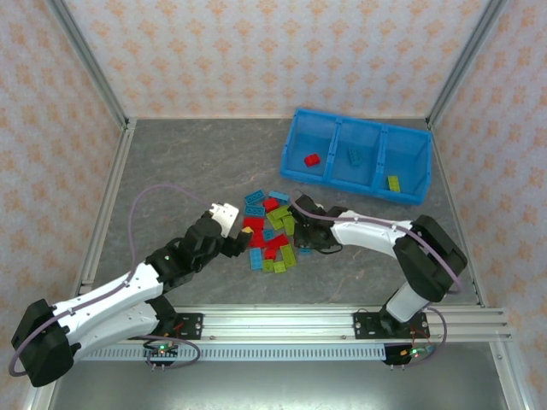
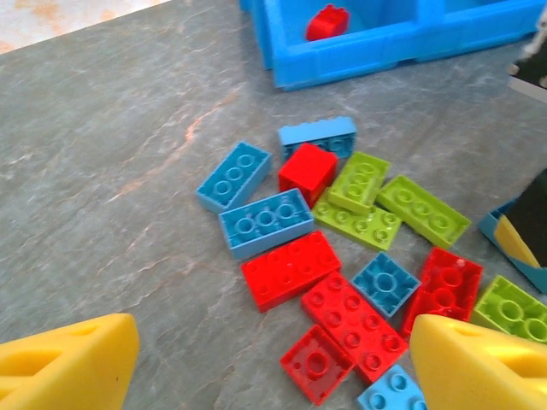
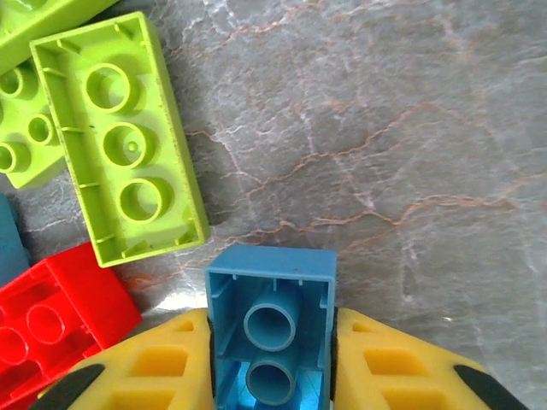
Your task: Sort the legos into containers by color
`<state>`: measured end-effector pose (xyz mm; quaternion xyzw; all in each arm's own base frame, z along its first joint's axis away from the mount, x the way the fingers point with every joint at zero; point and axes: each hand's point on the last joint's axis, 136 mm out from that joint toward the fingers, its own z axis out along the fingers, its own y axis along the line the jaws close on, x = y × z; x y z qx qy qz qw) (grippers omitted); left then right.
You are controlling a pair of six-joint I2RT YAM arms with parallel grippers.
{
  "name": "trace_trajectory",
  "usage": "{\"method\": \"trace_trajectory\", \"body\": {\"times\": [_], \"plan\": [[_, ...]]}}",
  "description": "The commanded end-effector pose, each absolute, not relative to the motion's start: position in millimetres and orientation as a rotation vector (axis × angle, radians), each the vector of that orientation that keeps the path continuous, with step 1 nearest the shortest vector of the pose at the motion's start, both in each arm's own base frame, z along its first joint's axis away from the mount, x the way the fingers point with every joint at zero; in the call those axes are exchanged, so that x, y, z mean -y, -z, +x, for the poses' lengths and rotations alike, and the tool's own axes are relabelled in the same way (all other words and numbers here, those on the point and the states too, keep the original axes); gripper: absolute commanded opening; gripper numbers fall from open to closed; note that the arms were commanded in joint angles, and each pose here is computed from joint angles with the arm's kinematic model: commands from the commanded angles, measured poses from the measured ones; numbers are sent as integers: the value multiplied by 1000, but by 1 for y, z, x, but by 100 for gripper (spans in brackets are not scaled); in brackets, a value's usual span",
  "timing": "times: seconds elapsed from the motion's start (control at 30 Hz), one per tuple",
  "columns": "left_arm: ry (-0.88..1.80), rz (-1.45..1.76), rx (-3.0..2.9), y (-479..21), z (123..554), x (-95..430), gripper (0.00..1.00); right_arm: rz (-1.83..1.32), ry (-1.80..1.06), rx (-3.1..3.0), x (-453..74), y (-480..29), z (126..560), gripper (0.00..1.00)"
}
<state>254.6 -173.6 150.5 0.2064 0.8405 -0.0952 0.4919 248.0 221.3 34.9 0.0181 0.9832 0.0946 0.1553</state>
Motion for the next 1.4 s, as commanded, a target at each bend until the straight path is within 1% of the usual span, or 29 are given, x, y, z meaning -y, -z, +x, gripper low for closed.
{"method": "trace_trajectory", "body": {"times": [0.0,0.07,0.2,0.33,0.43,0.53,0.6,0.73,0.77,0.8,0.9,1.0,1.1,1.17,1.23,1.37], "plan": [[483,680,-1924,-163,233,209,90,143,-253,-2651,-199,-71,257,25],[578,735,-1874,-170,222,221,93,198,-253,-2522,-185,-105,267,24],[586,741,-1866,-171,222,223,95,358,-162,-2304,-129,-168,295,25],[584,724,-1867,-170,223,222,96,477,-103,-2200,-77,-201,344,26],[561,690,-1871,-169,227,218,96,503,-43,-2222,-59,-202,389,26],[489,615,-1894,-163,236,206,96,494,-52,-2261,-61,-190,435,25],[405,532,-1920,-159,245,192,96,496,-23,-2284,-63,-179,459,26],[201,368,-1957,-155,260,156,97,547,36,-2299,-55,-163,487,29],[191,371,-1955,-155,260,155,97,552,25,-2307,-55,-161,491,31],[188,368,-1949,-156,259,154,97,553,18,-2321,-55,-160,494,36],[182,351,-1947,-157,259,151,97,560,63,-2328,-48,-172,489,48],[163,332,-1950,-156,261,147,97,578,31,-2304,-46,-191,474,50],[168,324,-1950,-156,261,148,97,582,-112,-2303,-61,-205,445,50],[168,319,-1948,-157,261,147,97,518,-205,-2309,-86,-210,422,50],[170,307,-1942,-159,261,145,97,386,-291,-2363,-121,-206,395,51],[168,296,-1924,-163,259,142,97,68,-337,-2496,-193,-169,336,52]]}}
